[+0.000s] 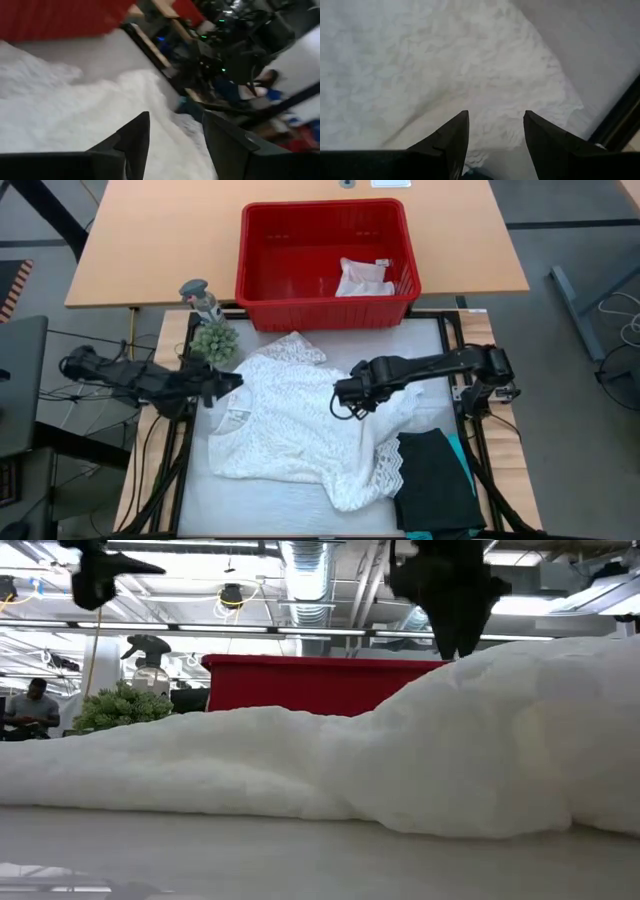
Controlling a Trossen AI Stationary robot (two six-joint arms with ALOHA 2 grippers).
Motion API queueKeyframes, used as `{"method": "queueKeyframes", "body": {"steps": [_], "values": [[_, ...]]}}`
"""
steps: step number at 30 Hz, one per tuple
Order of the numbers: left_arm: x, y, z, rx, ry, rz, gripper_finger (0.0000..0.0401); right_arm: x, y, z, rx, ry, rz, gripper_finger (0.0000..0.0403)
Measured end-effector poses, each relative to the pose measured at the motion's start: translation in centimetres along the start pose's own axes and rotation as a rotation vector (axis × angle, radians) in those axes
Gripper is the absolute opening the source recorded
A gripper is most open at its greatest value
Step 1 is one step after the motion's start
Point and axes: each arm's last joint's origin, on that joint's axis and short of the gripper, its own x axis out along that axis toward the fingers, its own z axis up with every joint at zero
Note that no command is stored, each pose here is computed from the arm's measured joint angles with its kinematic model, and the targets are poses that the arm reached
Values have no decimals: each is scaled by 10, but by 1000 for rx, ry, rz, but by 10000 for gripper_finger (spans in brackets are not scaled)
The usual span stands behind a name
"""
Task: Fold Laundry from Bin
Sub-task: Fold the white t-shirt
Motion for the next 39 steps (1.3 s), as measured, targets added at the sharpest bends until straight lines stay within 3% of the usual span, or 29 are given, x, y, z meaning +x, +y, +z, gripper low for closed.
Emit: {"method": "queueKeyframes", "body": {"steps": [4,7,13,17,23,27,33,39], "values": [[28,5,-4,107,29,122,166,6,-3,2,-13,14,-18,212],[57,15,-7,120,77,233,163,-3,-8,0,-3,-5,12,212],[121,36,3,195,195,375,163,-40,-44,-20,155,-56,85,212],[161,55,23,242,222,456,163,-41,-66,-34,313,-73,66,212],[206,88,43,208,299,415,163,-10,-82,-51,532,-48,19,212],[225,106,44,241,360,439,163,8,-90,-61,615,-75,39,212],[248,126,39,307,440,502,163,19,-95,-68,632,-87,74,212],[263,146,25,444,536,597,163,17,-91,-65,583,-107,126,212]]}}
